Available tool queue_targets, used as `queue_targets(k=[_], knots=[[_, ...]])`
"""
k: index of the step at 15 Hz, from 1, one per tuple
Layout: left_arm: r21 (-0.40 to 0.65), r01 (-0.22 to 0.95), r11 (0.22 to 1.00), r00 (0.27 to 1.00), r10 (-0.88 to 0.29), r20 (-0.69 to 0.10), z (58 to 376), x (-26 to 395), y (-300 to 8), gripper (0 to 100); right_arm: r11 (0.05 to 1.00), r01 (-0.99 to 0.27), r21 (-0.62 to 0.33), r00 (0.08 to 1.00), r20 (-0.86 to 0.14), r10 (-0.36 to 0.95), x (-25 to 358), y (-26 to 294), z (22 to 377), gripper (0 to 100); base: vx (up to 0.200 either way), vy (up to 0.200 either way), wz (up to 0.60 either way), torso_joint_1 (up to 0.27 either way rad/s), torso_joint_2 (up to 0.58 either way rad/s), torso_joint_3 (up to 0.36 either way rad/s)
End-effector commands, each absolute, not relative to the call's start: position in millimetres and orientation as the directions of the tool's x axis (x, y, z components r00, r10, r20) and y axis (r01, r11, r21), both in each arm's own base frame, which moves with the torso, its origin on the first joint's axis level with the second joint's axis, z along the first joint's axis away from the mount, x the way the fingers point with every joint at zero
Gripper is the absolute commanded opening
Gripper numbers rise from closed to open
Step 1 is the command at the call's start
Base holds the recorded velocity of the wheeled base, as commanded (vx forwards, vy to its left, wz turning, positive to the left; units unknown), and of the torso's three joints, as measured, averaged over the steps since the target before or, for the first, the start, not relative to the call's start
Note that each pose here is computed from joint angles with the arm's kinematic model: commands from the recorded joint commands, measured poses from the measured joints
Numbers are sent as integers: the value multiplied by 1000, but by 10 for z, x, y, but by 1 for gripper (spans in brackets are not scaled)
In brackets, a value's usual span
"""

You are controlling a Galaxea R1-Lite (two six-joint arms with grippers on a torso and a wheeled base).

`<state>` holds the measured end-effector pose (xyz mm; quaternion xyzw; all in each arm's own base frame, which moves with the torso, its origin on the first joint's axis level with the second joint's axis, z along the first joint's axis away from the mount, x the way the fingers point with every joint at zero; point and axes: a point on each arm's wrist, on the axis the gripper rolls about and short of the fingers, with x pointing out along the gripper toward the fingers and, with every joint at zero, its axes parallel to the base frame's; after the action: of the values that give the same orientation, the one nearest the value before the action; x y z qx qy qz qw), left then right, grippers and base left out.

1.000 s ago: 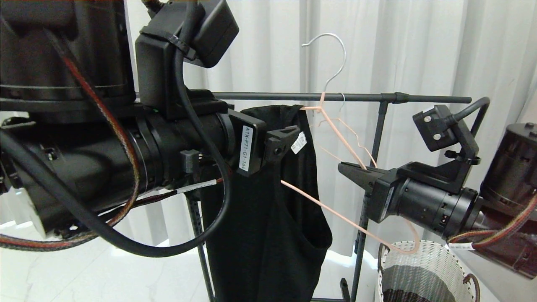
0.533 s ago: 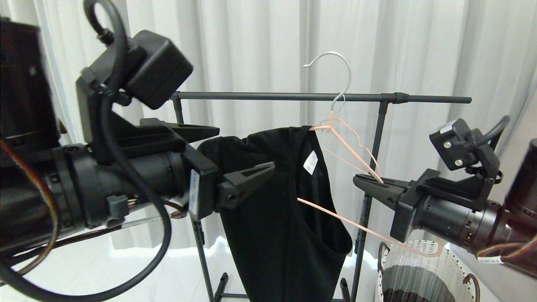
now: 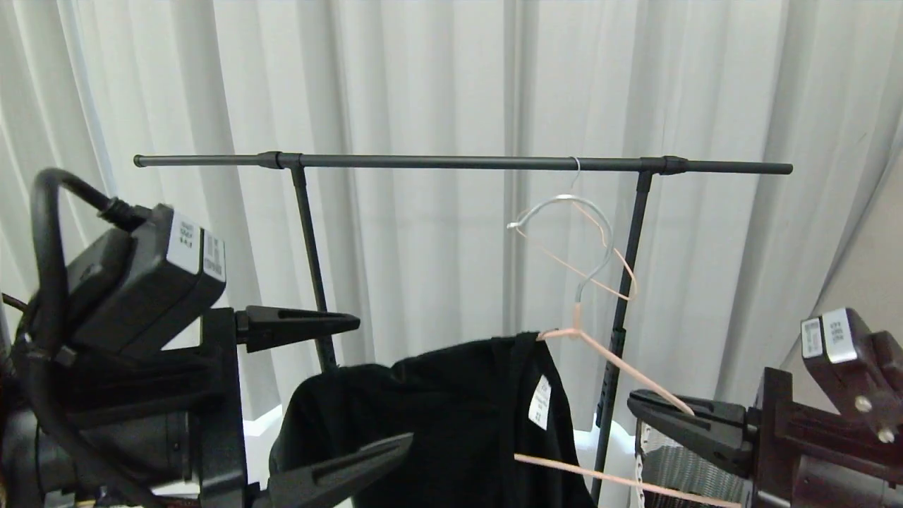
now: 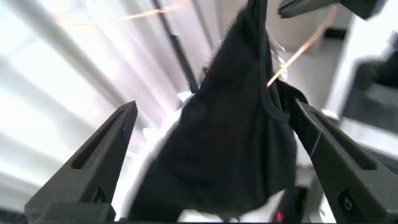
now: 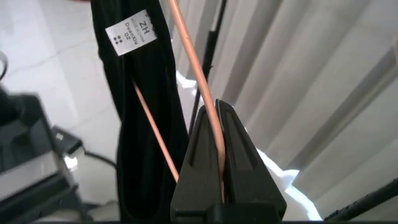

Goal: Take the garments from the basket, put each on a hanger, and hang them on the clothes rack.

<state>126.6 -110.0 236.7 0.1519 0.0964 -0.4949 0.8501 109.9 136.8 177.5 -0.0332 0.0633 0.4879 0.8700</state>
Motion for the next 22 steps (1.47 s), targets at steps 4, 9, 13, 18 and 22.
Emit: queue_targets(k=[4, 9, 13, 18, 22], knots=[[133, 932, 337, 362, -856, -369, 2233, 1177, -1315, 100, 459, -888, -19, 456, -156, 876, 881, 1263, 1666, 0, 0, 0, 0, 0, 0, 0], [83, 957, 279, 286, -846, -451, 2034, 1274, -1484, 100, 406, -914, -21, 403, -183, 897, 800, 1304, 1602, 0, 0, 0, 0, 0, 0, 0], [51, 966, 255, 246, -829, -503, 1899, 1344, -1604, 100, 390, -920, -26, 388, -180, 904, 782, 1322, 1609, 0, 0, 0, 0, 0, 0, 0], [57, 969, 242, 235, -818, -524, 1840, 1373, -1641, 0, 388, -921, -39, 389, -172, 905, 792, 1340, 1632, 0, 0, 0, 0, 0, 0, 0], [60, 969, 238, 233, -817, -527, 1833, 1367, -1648, 0, 389, -920, -51, 392, -156, 907, 798, 1348, 1661, 0, 0, 0, 0, 0, 0, 0]])
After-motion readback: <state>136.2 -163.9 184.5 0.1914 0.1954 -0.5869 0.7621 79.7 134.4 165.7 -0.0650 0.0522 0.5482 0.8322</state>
